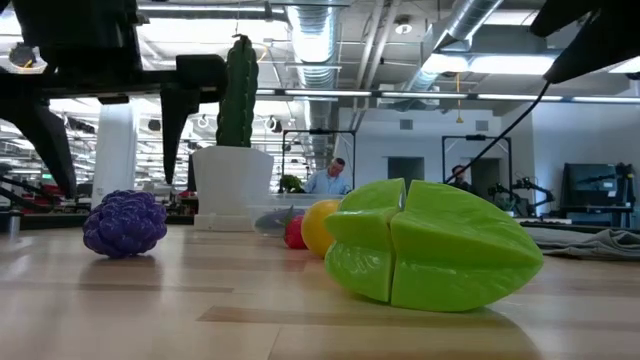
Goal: Pick and placing Produce into tupperware
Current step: Put the blueberry into the transparent bin
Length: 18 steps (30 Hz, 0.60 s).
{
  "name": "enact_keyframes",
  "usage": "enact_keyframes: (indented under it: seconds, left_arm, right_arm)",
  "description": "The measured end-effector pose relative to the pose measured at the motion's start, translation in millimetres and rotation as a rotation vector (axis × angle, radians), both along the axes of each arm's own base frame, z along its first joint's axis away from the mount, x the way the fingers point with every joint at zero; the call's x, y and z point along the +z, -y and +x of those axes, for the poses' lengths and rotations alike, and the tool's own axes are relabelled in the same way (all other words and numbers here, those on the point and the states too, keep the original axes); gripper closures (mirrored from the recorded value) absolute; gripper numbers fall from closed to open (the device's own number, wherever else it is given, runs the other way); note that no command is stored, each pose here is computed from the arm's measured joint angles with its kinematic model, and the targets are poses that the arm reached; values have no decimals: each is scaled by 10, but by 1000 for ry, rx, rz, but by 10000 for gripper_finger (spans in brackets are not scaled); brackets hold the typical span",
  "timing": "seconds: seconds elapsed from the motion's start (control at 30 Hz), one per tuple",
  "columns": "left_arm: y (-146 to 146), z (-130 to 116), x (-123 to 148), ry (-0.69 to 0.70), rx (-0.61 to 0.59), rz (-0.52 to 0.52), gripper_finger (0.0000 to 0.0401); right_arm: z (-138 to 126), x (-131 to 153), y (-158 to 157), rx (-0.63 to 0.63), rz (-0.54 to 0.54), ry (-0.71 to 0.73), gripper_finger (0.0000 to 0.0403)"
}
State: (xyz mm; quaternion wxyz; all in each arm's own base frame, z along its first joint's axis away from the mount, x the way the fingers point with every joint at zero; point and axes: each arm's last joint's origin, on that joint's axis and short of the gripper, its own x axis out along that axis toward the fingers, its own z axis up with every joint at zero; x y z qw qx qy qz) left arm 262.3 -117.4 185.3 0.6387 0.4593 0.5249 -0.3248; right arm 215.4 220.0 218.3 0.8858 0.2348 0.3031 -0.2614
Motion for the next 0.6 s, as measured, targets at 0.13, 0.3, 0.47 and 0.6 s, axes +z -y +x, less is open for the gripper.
enact_keyframes:
  seconds: [0.13, 0.3, 0.47, 0.6]
  left_arm:
    - [14, 24, 10, 26, -22, -13, 78]
    - [37, 63, 5, 52, -56, -34, 78]
    - [50, 93, -43, 48, -93, -29, 78]
    - [70, 139, -131, 30, -99, -24, 78]
  right_arm:
    - [-9, -1, -6, -1, 4, 0, 143]
    - [-12, -2, -8, -1, 3, 0, 143]
    - [-15, -2, -12, 1, 2, 1, 143]
    - [-15, -3, -11, 1, 2, 0, 143]
